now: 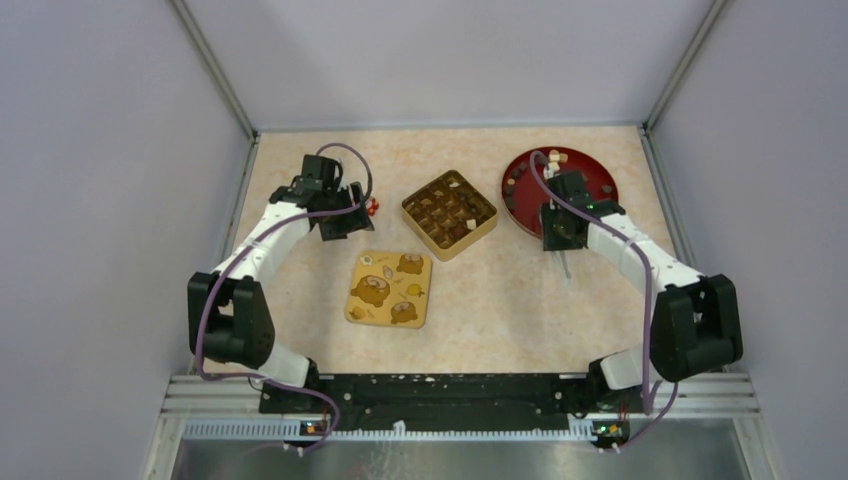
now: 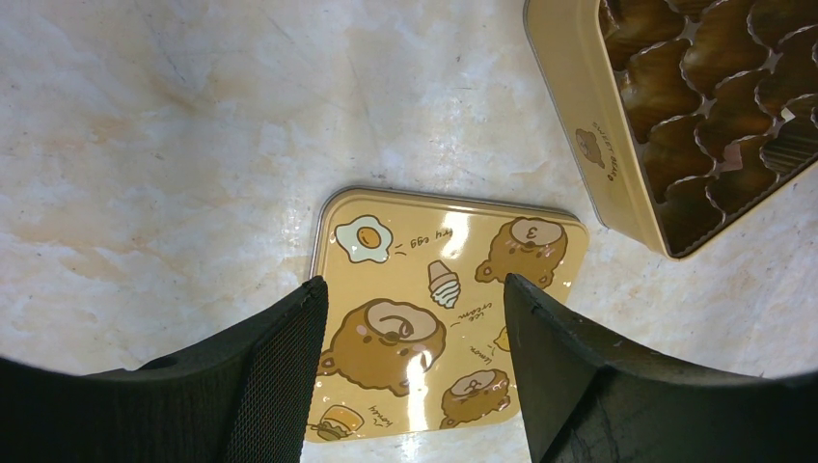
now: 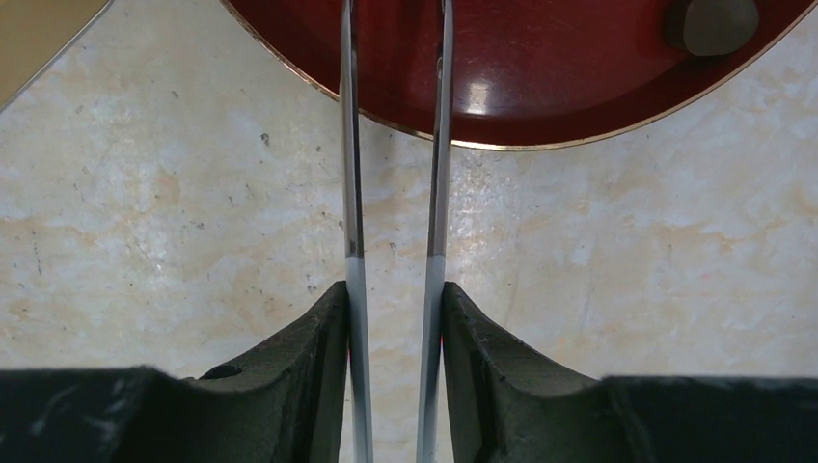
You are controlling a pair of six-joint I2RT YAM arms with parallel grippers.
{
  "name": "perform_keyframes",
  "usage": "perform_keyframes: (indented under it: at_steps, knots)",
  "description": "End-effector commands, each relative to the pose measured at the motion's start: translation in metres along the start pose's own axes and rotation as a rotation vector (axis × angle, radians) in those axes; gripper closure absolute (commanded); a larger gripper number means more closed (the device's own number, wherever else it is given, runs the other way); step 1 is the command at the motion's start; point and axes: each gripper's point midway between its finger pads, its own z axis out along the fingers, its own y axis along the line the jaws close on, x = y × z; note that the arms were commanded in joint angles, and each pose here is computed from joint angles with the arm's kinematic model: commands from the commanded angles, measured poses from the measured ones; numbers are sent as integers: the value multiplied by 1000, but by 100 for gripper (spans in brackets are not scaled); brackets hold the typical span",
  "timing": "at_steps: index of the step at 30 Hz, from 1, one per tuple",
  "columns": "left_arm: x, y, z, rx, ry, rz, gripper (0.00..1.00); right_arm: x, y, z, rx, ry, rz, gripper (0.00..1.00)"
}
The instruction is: Pack the chocolate
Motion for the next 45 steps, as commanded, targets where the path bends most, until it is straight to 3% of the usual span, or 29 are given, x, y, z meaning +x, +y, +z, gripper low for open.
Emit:
perform_keyframes:
  at_steps: [1,9,25,35,45]
  knots:
    - [-11,-5,-11,19,-52,5,28,-33,0,-10,5,-99,16,70]
    - [-10,-5,-9,24,-43,3,28,-48,-4,-39,2,-169,43,90]
    - [-13,-4,-13,13,-67,-8,27,-70,16,-78,-125,-245,46,95]
    - [-14,-6,-12,18,-64,-17,27,-76,97,-112,-301,-290,-88,95]
    - [-13,-3,-14,2,-67,-13,27,-22,165,-104,-446,-131,-304,95]
